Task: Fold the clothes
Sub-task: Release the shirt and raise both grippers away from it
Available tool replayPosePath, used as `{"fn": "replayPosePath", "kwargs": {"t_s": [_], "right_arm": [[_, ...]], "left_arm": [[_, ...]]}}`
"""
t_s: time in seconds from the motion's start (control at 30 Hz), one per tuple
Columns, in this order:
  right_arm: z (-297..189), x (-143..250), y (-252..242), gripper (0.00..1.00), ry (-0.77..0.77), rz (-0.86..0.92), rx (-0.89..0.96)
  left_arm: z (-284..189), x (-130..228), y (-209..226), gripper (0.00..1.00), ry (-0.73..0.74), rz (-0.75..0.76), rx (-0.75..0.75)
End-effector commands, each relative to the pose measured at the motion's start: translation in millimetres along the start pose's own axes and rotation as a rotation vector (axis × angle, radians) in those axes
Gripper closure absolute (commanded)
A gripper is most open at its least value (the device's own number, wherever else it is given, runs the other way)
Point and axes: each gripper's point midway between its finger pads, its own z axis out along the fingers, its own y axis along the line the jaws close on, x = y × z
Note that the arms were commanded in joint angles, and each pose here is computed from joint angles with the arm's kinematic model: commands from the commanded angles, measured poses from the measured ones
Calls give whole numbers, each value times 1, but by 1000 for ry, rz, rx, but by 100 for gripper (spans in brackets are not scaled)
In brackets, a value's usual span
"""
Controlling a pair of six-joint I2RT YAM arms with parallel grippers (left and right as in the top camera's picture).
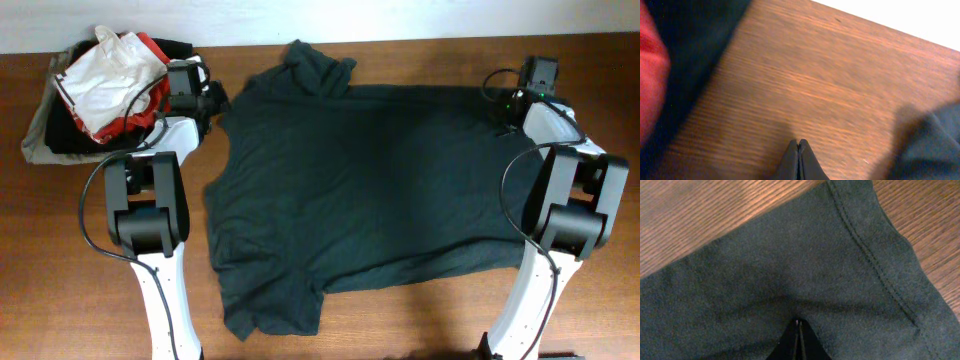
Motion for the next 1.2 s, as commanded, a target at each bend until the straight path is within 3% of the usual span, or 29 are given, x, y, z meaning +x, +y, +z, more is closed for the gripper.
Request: {"fn": "replayPosePath", "kwargs": {"t_s": [0.0, 0.03, 0.07, 0.1, 0.13, 0.2, 0.37, 0.4, 0.53, 0.7, 0.77, 0.9, 1.17], "right_arm": [[30, 38, -19, 96, 132, -7, 73], [24, 29, -17, 96, 132, -16, 73], [16, 20, -15, 84, 131, -28, 72], [9, 11, -14, 68, 127, -30, 78], [-1, 0, -14, 52, 121, -30, 89], [-20, -20, -12, 1, 108, -29, 96], [-86, -63, -8, 1, 87, -28, 105], [-99, -70, -7, 1, 82, -27, 104], [-166, -89, -7, 1, 55, 10, 96], [-252, -85, -14, 1, 32, 81, 83], [-286, -88, 17, 1, 1, 9, -116], [-326, -89, 32, 1, -38, 16, -240], [-391, -79, 17, 1, -108, 21, -220]], "left_arm": [[1, -34, 7, 93, -70, 3, -42], [-2, -43, 4, 88, -75, 4, -38], [-6, -53, 0, 76, -73, 4, -37], [-11, -63, -3, 56, -69, 5, -38], [-15, -70, -6, 47, -66, 5, -39], [-26, -86, -11, 41, -55, 5, -42], [-73, -134, -37, 3, -38, 9, -7], [-82, -140, -43, 2, -30, 11, 12], [-129, -156, -72, 1, 15, 19, 84], [-185, -154, -90, 1, 84, 29, 94], [-210, -138, -99, 1, 152, 46, 90], [-243, -120, -103, 1, 227, 65, 83], [-313, -117, -108, 2, 247, 99, 111]]}}
